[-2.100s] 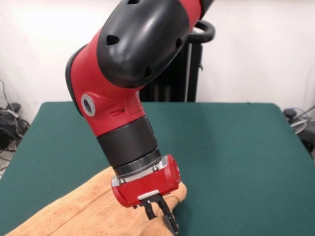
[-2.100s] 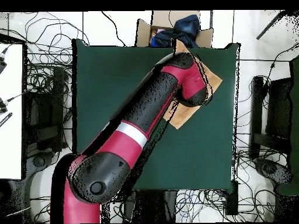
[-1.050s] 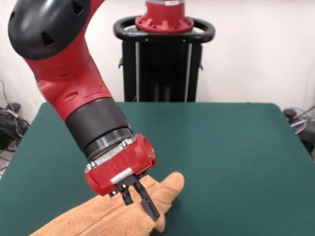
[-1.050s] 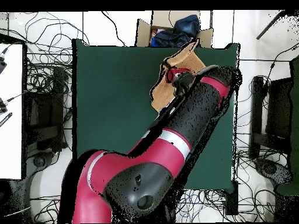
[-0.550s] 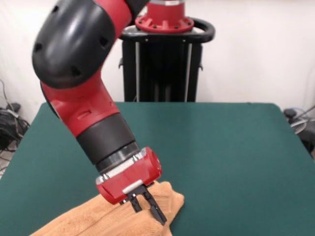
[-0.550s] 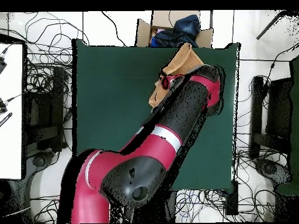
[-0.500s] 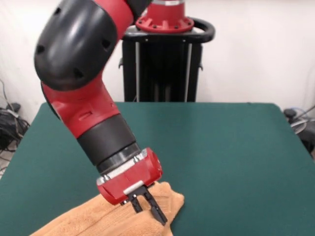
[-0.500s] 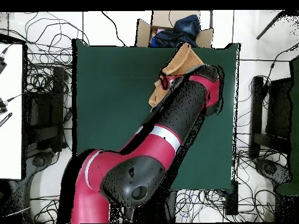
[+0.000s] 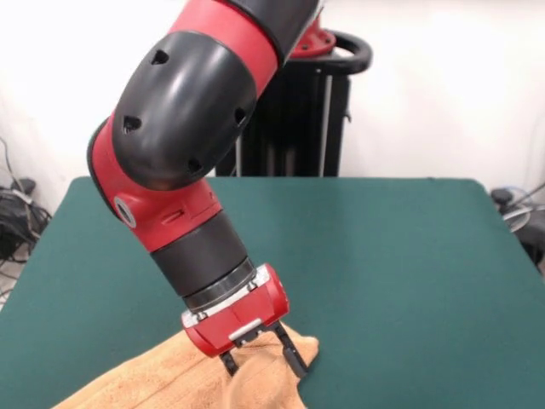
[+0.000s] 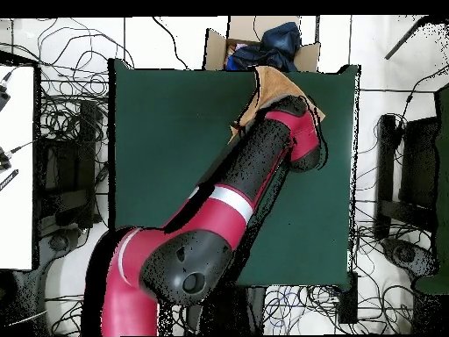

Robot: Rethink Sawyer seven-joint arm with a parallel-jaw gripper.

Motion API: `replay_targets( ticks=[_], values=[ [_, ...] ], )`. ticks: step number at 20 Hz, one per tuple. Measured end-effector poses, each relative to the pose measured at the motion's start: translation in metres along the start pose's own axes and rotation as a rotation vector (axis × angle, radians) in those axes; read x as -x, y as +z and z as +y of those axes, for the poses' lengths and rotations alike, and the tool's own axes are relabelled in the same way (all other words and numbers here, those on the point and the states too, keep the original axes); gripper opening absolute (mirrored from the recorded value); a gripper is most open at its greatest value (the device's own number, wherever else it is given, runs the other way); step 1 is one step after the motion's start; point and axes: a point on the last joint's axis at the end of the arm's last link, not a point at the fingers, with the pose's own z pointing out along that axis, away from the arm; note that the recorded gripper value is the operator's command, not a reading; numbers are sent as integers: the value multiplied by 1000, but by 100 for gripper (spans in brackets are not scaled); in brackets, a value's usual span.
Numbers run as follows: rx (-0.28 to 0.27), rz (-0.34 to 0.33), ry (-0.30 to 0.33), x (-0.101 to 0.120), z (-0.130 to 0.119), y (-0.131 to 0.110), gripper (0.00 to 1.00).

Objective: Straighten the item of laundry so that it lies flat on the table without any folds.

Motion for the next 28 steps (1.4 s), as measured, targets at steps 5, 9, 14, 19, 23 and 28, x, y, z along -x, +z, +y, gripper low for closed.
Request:
replay_targets(
  ticks=[5,9,14,19,23,28],
  values=[
    [-13,47,-28,-5,-6,0,100],
    [-21,67,-51,-3,-8,-1,100],
    [-58,156,-114,-4,-11,-5,100],
    [-100,257,-179,-7,-13,-8,100],
    [-135,340,-227,-10,-15,-10,100],
    [-167,417,-273,-12,-16,-11,100]
  ],
)
